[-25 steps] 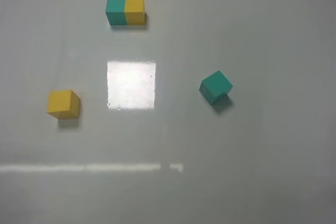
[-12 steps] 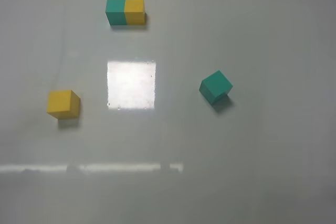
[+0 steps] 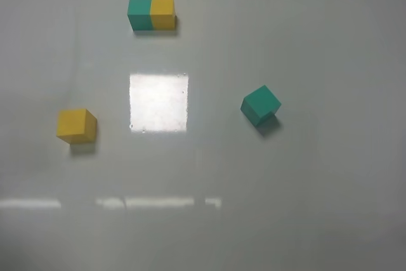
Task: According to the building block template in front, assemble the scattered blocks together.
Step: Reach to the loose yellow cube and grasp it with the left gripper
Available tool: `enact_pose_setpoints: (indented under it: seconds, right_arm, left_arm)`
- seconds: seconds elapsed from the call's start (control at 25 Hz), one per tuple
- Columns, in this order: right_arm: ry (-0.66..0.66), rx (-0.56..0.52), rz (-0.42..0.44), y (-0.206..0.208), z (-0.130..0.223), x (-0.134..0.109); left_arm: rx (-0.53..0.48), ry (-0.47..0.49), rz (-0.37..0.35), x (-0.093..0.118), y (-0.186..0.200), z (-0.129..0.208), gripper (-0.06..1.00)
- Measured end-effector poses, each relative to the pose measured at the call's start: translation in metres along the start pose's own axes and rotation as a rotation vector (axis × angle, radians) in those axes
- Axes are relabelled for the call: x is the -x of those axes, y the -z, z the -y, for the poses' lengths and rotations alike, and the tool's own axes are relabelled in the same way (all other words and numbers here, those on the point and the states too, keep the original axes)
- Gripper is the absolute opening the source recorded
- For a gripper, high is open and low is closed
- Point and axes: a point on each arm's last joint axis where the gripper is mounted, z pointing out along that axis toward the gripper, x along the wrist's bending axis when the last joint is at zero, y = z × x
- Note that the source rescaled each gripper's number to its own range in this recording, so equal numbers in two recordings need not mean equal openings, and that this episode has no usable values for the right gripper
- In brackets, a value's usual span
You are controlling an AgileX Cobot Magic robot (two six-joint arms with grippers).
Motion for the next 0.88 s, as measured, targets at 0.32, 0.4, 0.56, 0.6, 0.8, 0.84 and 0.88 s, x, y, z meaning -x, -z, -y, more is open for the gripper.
enact_pose_setpoints:
  seconds: [0.32,0.4,0.56,0.6,0.8,0.84,0.88]
  right_arm:
    - [0.0,0.0,0.0,0.0,0.0,0.0]
    - [0.0,0.0,0.0,0.0,0.0,0.0]
    - [0.0,0.0,0.0,0.0,0.0,0.0]
    - [0.0,0.0,0.0,0.0,0.0,0.0]
    - [0.0,0.0,0.0,0.0,0.0,0.0]
    - [0.0,0.0,0.0,0.0,0.0,0.0]
    - [0.0,0.0,0.0,0.0,0.0,0.0]
  left_arm:
    - [0.006,-0.347,0.139,0.007,-0.043,-0.046,0.73]
    - [0.001,-0.395,0.164,0.011,-0.052,-0.056,0.73]
    - [-0.026,-0.471,0.198,0.019,-0.074,-0.073,0.73]
    - [-0.036,-0.486,0.204,0.021,-0.079,-0.076,0.73]
    - [-0.089,-0.553,0.223,0.03,-0.103,-0.085,0.73]
    - [-0.102,-0.565,0.223,0.031,-0.107,-0.086,0.73]
    - [-0.114,-0.577,0.221,0.031,-0.111,-0.086,0.73]
